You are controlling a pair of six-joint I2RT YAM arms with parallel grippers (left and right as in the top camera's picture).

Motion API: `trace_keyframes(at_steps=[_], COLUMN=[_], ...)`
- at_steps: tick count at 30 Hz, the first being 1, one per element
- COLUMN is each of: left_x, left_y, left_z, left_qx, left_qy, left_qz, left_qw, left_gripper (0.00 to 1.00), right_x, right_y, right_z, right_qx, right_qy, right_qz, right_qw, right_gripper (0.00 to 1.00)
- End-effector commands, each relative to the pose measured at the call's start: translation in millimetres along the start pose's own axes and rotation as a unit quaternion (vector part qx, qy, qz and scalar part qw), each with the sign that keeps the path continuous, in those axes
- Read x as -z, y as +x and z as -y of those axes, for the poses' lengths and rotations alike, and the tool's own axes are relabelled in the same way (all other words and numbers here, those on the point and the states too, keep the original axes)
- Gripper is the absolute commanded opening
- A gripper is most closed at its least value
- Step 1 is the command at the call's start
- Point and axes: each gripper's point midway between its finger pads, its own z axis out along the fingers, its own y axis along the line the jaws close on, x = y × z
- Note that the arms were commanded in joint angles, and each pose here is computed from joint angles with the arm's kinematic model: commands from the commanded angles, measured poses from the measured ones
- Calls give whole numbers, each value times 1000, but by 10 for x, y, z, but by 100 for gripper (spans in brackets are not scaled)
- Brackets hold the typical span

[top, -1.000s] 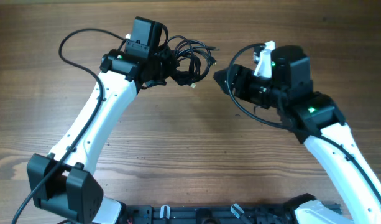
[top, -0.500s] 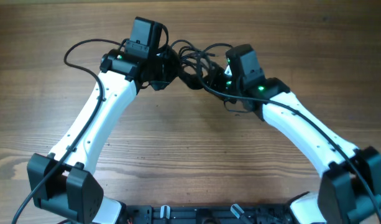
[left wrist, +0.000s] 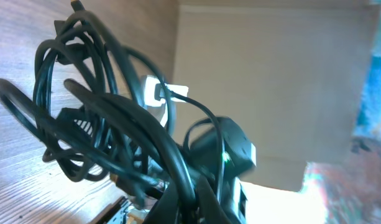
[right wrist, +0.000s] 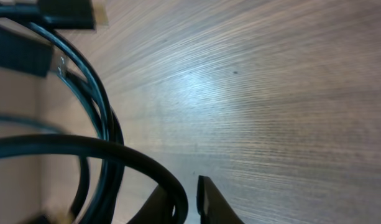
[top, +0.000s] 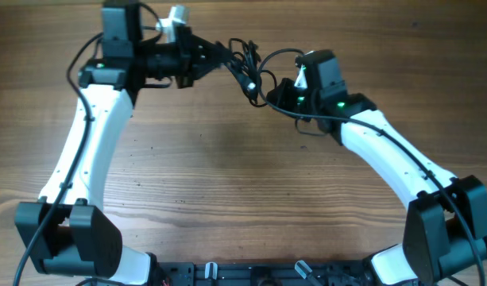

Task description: Untangle cables

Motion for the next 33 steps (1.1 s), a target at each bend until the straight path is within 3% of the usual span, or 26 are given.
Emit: trace_keyframes(at_steps=[1,4,8,11,12,14,19,21,25,28,33], left_x=[331,494,497,483,483,483,426,274,53,-107,-233], left_y=[105,253,203,170,168,168,190,121,77,204,268], left_z=[328,486,431,402,407,405,379,184,-211,-167,-191], left_qx=[-107,-229,-308,-348,-350,-343,-278,-228,-164,-174,-182], left_qy=[85,149,154,156,156,156,146,88,-28,-25,-41], left_qz=[-44,-78,-62,-55,-55,-56,-67,-45,-16,-38,-44], left_qw=[990,959,937,923,922,925,947,969,986,984,982], left_gripper=[4,4,4,4,4,4,4,4,4,4,4], right_x=[99,192,292,460,481,548,934,1160,1339,1244,1002], right_y=[68,136,249,79,60,20,-111,-190,-271,-249,-38], right_z=[-102,-54,59,415,412,297,-489,-752,-936,-928,-1042], right_qx=[115,157,185,148,146,149,207,234,196,139,142], right_qy=[-86,-112,-98,26,26,7,-136,-169,-167,-148,-138], right_qz=[-51,-76,-106,-98,-97,-96,-71,-40,-6,-15,-44], right_qw=[988,978,972,984,984,984,966,957,966,979,979], right_gripper=[13,13,10,7,7,11,36,41,51,54,58])
